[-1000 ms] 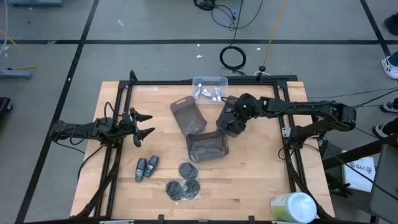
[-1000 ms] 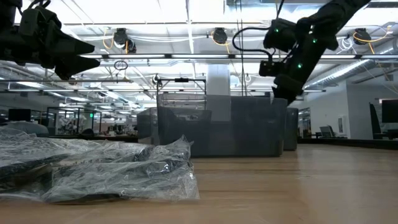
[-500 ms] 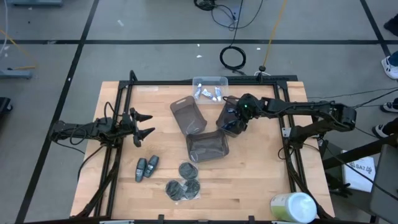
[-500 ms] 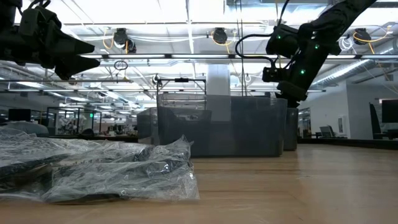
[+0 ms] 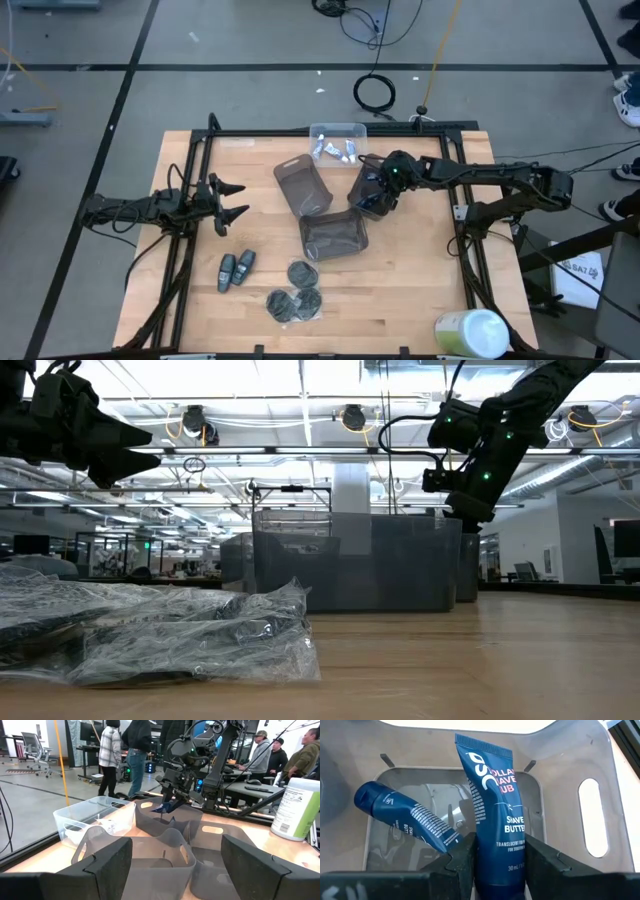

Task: Pick & Place Travel size toiletries
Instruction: Put the black shave cream into the top right black transparent bin, then put the left gray deodorant into the top left black transparent bin

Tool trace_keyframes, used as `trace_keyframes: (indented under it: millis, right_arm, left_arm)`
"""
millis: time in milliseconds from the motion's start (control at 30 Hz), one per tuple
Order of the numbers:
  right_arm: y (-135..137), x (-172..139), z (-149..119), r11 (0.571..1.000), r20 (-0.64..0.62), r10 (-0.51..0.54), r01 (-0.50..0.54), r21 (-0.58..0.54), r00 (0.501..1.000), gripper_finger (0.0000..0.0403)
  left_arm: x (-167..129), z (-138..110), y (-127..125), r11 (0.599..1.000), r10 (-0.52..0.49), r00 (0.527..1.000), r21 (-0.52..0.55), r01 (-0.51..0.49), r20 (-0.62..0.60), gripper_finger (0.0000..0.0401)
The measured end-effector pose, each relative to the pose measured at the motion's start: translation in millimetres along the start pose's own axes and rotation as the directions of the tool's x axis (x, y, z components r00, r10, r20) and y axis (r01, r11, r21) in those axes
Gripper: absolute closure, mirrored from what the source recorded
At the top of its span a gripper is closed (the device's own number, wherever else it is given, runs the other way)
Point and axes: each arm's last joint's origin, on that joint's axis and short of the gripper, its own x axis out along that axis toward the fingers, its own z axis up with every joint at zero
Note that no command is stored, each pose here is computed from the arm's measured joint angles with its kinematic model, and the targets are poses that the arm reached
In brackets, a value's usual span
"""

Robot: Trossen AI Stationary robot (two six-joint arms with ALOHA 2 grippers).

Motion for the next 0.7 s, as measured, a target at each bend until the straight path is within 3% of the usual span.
trace_keyframes:
  millis: [700]
  right_arm:
    - [0.1,-0.2,3.1,1.0,0.032,0.0,0.0,0.002,0.999,0.0261]
  left_arm:
    - [0.0,0.0,0.0,1.0,0.0,1.0,0.0,0.0,0.0,0.0105]
